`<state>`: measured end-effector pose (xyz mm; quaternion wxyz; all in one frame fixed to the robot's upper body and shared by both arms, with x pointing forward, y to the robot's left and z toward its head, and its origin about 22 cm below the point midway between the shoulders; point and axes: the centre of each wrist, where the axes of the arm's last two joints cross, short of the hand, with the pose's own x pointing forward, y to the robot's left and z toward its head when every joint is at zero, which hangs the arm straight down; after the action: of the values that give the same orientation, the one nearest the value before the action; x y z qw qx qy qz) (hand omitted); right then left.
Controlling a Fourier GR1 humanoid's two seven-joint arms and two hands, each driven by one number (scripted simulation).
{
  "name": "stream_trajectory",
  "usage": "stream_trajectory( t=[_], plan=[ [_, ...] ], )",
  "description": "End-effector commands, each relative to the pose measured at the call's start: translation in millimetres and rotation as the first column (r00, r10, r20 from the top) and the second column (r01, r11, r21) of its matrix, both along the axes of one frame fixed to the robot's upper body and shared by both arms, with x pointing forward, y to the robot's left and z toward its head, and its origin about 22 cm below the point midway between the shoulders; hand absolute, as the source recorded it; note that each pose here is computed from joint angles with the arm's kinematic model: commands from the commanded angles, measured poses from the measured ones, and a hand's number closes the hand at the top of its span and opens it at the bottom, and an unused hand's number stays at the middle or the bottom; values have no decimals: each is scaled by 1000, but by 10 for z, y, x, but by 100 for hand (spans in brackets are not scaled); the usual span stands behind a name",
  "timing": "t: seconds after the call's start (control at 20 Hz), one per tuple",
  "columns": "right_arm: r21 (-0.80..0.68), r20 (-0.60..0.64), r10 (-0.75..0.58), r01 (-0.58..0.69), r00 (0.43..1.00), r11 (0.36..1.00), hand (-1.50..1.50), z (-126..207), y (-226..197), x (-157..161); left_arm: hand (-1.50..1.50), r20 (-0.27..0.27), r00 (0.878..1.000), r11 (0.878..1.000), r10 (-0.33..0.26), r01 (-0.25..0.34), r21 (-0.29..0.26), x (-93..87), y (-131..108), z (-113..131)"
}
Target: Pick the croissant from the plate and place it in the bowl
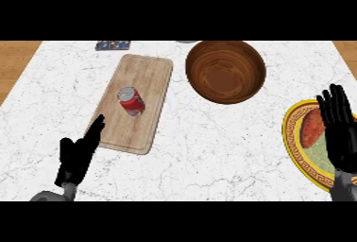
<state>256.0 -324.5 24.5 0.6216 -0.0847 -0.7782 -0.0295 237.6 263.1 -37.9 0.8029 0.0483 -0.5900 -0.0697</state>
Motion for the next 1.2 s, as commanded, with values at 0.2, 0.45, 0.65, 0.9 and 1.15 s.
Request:
stream_trajectory(
  t=[0.2,0.45,0.65,0.9,1.15],
  plan=[
    [95,-177,-251,270,952,958,-150,367,-965,53,0,365,929,987,51,9,-159,319,62,798],
    [-303,-357,-687,617,633,726,-150,52,-1569,-384,0,399,915,973,55,41,-227,357,83,865],
    [-431,-233,-725,600,648,674,-150,227,-1787,-223,0,413,909,964,55,59,-258,341,204,981],
    [-635,-333,-709,407,622,656,-150,791,-1989,-30,0,403,913,960,60,57,-272,363,204,986],
    [-678,-651,-597,-5,470,735,-150,931,-2054,-6,0,418,908,963,34,83,-257,388,148,963]
  ],
)
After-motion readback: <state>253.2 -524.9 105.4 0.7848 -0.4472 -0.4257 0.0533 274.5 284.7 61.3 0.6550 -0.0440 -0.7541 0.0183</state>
